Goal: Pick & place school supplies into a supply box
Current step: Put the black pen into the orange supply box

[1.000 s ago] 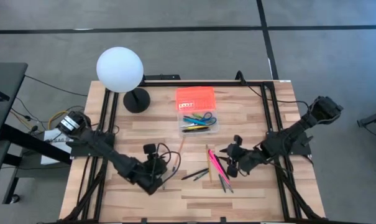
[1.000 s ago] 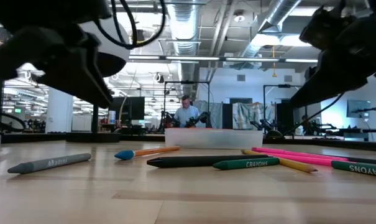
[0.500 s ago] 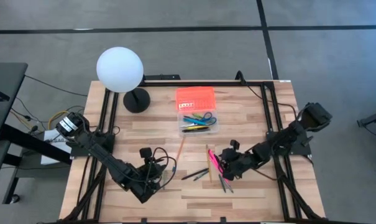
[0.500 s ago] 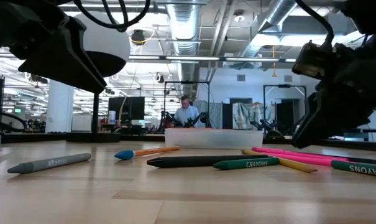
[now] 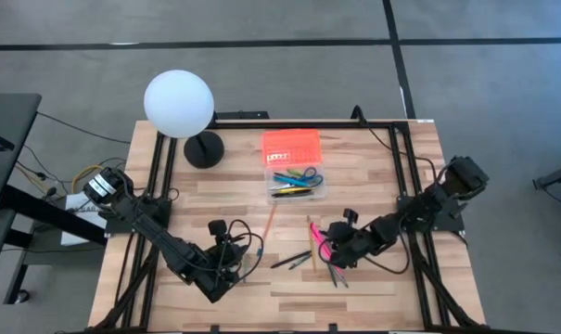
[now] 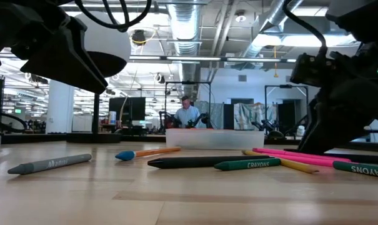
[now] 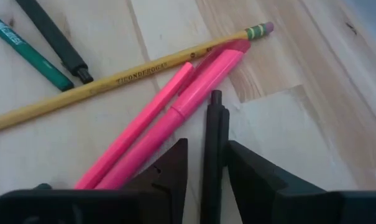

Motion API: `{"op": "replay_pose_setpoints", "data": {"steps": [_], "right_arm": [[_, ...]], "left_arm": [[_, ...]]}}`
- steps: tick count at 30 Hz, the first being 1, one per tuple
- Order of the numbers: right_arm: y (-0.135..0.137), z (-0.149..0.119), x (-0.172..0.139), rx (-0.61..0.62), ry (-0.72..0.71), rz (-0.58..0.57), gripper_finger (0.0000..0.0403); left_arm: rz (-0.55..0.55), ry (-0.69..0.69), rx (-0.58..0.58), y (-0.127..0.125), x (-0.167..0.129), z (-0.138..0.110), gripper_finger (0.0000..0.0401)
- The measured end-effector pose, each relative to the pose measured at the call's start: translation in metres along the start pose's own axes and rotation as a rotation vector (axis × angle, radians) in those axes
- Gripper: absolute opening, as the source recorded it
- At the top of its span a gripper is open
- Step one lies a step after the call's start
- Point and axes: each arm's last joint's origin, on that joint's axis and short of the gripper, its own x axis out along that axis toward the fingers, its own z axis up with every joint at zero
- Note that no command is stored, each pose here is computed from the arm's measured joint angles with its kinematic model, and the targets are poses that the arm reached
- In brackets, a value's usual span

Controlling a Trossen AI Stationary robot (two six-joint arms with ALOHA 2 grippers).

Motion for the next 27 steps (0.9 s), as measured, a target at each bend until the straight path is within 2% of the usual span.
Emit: {"op": "replay_pose_setpoints", "data": {"steps": [6, 16, 27], "right_arm": [[-0.003, -0.002, -0.006, 0.003, 0.135, -0.050, 0.0098], [-0.007, 0.002, -0.013, -0.032, 0.290, -0.034, 0.0091], [-0.010, 0.005, -0.011, -0.064, 0.326, 0.014, 0.0009]], "left_arm": [[0.000, 0.000, 0.000, 0.000, 0.000, 0.000, 0.0109], [0.009, -0.007, -0.001, 0.000, 0.000, 0.000, 0.0109], [-0.007, 0.005, -0.011, 0.000, 0.000, 0.000, 0.0109]]}}
